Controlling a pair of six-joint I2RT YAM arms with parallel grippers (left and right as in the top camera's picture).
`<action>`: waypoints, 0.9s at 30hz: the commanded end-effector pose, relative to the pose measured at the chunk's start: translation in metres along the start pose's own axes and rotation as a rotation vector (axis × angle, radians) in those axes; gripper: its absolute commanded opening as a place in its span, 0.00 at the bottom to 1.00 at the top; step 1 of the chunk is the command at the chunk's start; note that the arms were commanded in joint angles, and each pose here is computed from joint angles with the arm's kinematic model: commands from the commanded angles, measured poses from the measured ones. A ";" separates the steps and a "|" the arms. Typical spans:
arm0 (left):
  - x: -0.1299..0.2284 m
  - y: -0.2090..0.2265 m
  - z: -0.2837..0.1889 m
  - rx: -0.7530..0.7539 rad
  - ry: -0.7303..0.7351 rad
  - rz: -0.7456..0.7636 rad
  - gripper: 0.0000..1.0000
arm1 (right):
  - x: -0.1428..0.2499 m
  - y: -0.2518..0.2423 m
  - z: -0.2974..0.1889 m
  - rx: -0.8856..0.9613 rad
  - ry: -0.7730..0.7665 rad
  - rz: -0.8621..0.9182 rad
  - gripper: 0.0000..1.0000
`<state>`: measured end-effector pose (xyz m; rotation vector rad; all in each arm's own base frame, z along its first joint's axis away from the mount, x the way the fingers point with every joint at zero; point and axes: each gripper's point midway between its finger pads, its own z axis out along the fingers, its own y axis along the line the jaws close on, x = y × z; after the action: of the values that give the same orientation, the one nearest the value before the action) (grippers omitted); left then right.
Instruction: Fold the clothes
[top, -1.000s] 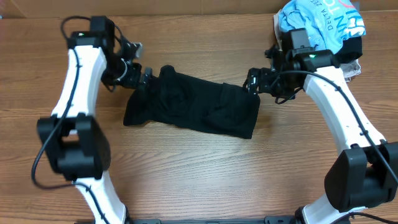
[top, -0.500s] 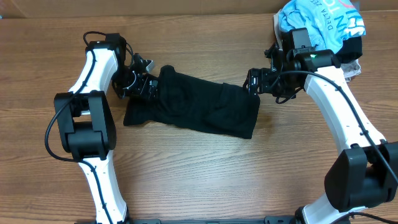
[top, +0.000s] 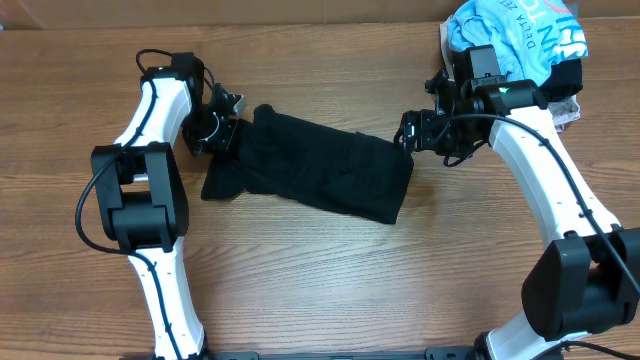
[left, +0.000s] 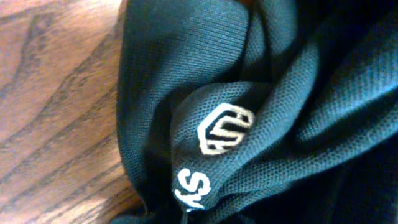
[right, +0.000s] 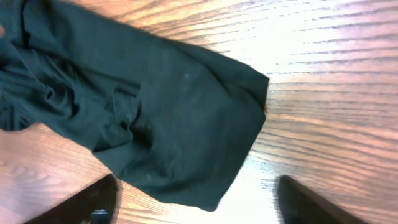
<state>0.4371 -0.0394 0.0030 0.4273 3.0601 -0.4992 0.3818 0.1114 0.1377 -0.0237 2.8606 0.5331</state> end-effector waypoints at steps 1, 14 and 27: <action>0.014 0.003 0.021 -0.008 0.104 -0.079 0.04 | -0.004 0.002 0.001 -0.014 -0.017 -0.010 0.45; -0.011 -0.053 -0.099 -0.031 0.038 -0.024 0.04 | 0.038 0.003 0.073 -0.188 0.050 0.017 0.04; -0.020 -0.150 -0.113 -0.034 0.027 0.185 0.04 | 0.068 -0.025 0.138 -0.179 0.101 0.124 0.04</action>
<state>0.4247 -0.1173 0.1274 0.6416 3.0981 -0.4380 0.3566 0.1379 0.0056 0.0623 2.8639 0.8205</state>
